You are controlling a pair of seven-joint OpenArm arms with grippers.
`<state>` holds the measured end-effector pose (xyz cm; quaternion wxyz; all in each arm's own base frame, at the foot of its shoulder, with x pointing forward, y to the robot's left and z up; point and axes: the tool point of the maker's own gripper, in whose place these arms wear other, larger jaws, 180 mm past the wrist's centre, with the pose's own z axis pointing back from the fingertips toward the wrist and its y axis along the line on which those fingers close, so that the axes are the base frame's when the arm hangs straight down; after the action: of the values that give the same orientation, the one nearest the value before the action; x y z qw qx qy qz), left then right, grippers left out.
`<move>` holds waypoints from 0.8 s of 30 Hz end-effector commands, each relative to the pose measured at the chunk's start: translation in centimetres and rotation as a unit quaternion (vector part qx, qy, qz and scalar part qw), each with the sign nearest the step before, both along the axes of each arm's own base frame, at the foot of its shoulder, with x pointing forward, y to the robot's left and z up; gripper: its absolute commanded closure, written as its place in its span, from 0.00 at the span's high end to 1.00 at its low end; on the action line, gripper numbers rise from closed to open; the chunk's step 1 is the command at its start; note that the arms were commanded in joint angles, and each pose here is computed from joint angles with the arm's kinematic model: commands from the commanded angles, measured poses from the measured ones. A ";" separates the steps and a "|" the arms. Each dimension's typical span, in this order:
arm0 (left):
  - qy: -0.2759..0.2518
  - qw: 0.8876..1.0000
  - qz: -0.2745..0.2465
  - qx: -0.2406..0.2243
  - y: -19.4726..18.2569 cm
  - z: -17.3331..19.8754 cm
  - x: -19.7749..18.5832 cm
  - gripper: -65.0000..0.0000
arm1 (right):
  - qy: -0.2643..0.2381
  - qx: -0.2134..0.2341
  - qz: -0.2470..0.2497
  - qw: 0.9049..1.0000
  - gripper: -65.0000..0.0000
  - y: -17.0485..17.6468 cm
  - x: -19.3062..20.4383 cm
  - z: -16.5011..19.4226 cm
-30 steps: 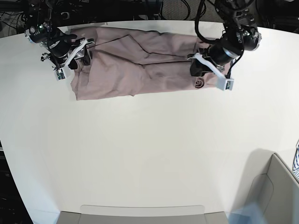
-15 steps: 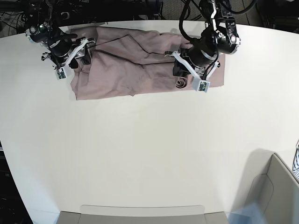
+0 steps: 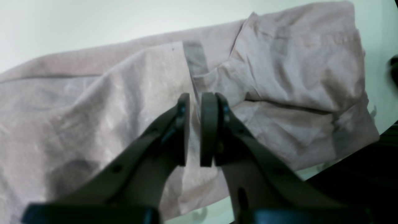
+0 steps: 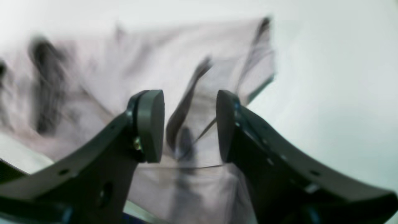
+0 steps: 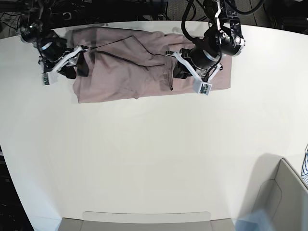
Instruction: Fold the T-shirt properly
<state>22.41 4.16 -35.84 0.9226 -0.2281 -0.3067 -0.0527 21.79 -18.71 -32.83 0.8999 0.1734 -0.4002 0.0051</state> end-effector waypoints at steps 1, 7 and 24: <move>-0.019 1.000 0.001 -0.009 -0.2 1.0 0.5 0.08 | -0.025 0.019 -0.020 0.999 0.42 -1.3 0.7 1.5; -0.006 1.000 0.001 -0.009 -0.2 0.4 -0.5 0.07 | 0.004 0.087 -0.024 0.996 0.42 -5.9 0.1 -0.9; 0.003 1.000 0.001 -0.008 -0.2 0.0 -1.0 0.07 | 0.070 0.152 0.081 0.983 0.42 -1.0 -0.3 -7.6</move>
<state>21.13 4.25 -36.61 0.9277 -0.2283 -0.2914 -0.0480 21.23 -19.46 -40.95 0.8859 0.3435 -0.3114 -0.0113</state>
